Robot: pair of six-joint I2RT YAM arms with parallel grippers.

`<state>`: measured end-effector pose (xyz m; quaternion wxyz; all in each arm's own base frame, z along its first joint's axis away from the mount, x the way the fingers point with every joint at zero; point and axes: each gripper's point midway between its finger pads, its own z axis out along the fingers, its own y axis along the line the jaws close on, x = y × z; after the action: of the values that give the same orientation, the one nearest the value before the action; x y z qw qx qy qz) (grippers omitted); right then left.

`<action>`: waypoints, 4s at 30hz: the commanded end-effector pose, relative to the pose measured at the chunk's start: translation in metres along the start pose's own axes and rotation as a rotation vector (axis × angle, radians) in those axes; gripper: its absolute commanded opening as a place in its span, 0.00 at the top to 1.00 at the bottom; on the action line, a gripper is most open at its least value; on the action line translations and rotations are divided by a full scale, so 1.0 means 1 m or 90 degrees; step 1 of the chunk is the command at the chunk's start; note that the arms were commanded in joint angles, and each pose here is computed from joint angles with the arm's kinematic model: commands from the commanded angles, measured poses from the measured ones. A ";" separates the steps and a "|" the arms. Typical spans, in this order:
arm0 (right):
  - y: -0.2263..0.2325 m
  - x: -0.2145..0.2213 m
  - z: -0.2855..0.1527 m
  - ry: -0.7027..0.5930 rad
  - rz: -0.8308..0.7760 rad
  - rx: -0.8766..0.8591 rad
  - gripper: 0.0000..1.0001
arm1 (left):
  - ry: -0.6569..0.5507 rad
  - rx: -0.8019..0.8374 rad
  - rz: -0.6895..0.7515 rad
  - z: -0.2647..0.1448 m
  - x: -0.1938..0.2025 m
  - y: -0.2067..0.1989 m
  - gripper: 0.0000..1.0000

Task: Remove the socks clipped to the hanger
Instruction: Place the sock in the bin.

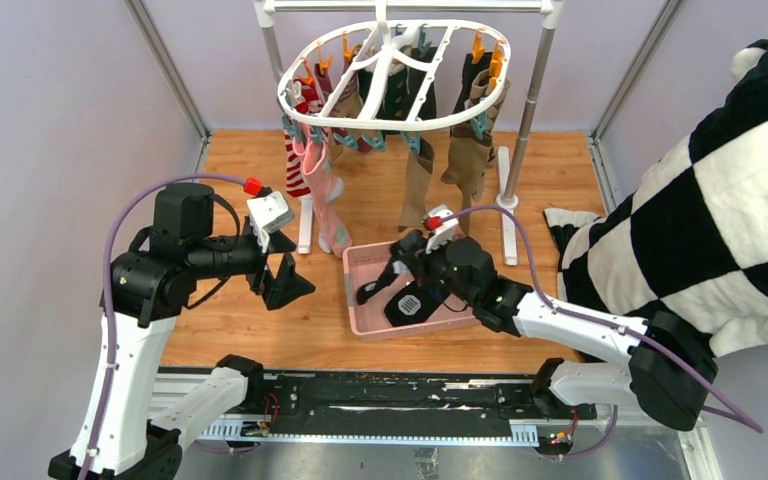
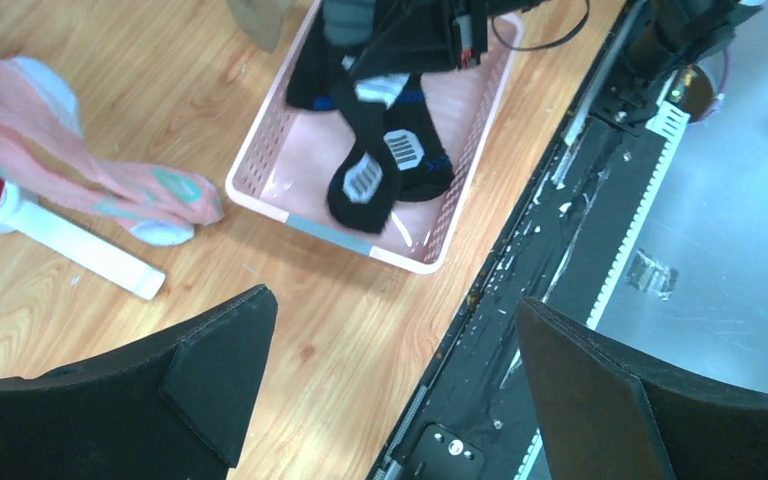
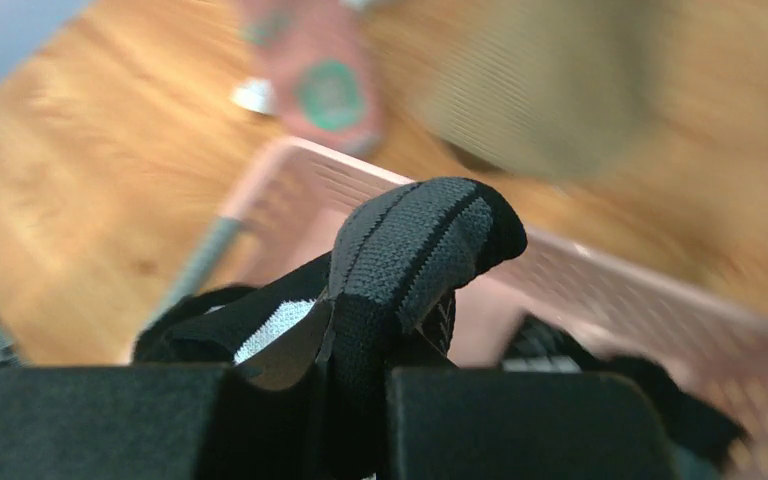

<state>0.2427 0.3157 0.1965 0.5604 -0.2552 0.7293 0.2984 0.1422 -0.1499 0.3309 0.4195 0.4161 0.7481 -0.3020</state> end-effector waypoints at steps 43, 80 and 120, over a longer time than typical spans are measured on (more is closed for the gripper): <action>-0.097 0.089 -0.028 0.263 0.314 0.220 0.73 | 0.027 -0.258 -0.254 0.011 0.050 0.125 0.00; -0.117 0.114 -0.096 0.366 0.258 0.349 0.68 | 0.004 -0.273 -0.208 0.000 0.035 0.123 0.00; 0.045 -0.043 0.043 0.094 -0.096 0.190 0.11 | -0.018 -0.251 -0.334 -0.026 0.033 0.142 0.00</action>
<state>0.2300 0.3554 0.2247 0.5208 -0.2358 0.8063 0.1516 0.2557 -0.0497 0.2947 0.4162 0.1186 0.8688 -0.2404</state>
